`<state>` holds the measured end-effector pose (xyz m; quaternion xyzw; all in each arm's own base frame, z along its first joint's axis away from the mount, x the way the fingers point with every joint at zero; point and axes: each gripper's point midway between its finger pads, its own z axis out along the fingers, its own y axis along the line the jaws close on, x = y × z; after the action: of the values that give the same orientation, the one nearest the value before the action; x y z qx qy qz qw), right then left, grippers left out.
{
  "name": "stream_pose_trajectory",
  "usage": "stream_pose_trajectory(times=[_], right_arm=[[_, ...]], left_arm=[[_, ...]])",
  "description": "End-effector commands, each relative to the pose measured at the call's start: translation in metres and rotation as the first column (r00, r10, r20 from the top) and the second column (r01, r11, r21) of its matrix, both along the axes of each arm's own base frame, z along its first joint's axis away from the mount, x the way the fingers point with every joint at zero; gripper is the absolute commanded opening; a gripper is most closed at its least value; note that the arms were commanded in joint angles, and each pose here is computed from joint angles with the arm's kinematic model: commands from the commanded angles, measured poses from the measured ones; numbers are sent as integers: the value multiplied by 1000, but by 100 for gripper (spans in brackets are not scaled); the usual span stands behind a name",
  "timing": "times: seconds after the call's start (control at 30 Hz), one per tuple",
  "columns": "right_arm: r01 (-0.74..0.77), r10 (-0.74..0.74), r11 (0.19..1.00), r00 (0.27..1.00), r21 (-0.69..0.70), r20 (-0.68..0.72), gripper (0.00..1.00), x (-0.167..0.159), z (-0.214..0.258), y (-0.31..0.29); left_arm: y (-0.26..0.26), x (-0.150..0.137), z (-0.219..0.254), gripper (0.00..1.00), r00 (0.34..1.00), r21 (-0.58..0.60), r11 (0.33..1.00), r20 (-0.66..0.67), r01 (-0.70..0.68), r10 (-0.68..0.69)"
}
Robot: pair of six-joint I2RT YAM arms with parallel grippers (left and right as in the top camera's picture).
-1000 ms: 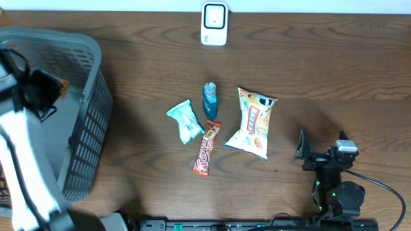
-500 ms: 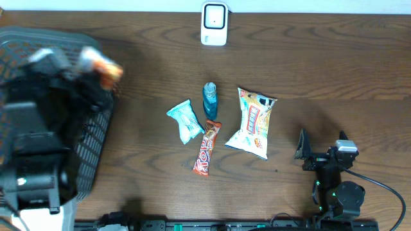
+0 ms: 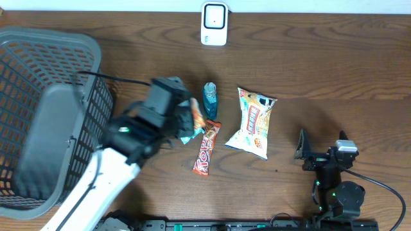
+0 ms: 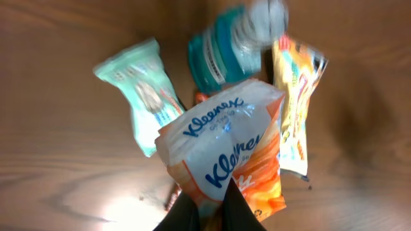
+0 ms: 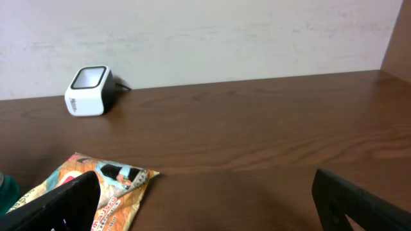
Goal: Scan the item barcode
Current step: 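Carry the Kleenex pack to the table beside the chocolate bar and release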
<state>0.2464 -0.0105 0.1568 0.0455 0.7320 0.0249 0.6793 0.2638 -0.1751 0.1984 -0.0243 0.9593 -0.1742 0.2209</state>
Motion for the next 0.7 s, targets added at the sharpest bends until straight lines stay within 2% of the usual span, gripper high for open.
stream_pose_trajectory(times=[0.0,0.13,0.3,0.67], right_arm=[[3,-3,1000,1000,-6,-1,99,0,-1,-1],[3,-3,1000,1000,-6,-1,99,0,-1,-1],[3,-3,1000,1000,-6,-1,99,0,-1,-1],[3,-3,1000,1000,-6,-1,99,0,-1,-1]], left_arm=[[-21,-19,-32,7,996,17,1000,-89,4,-2],[-46,-37,-62,7,990,27,997,-130,66,-62],[-75,-46,-93,8,985,10,993,-131,119,-116],[-75,-55,-162,7,952,98,995,-305,23,8]])
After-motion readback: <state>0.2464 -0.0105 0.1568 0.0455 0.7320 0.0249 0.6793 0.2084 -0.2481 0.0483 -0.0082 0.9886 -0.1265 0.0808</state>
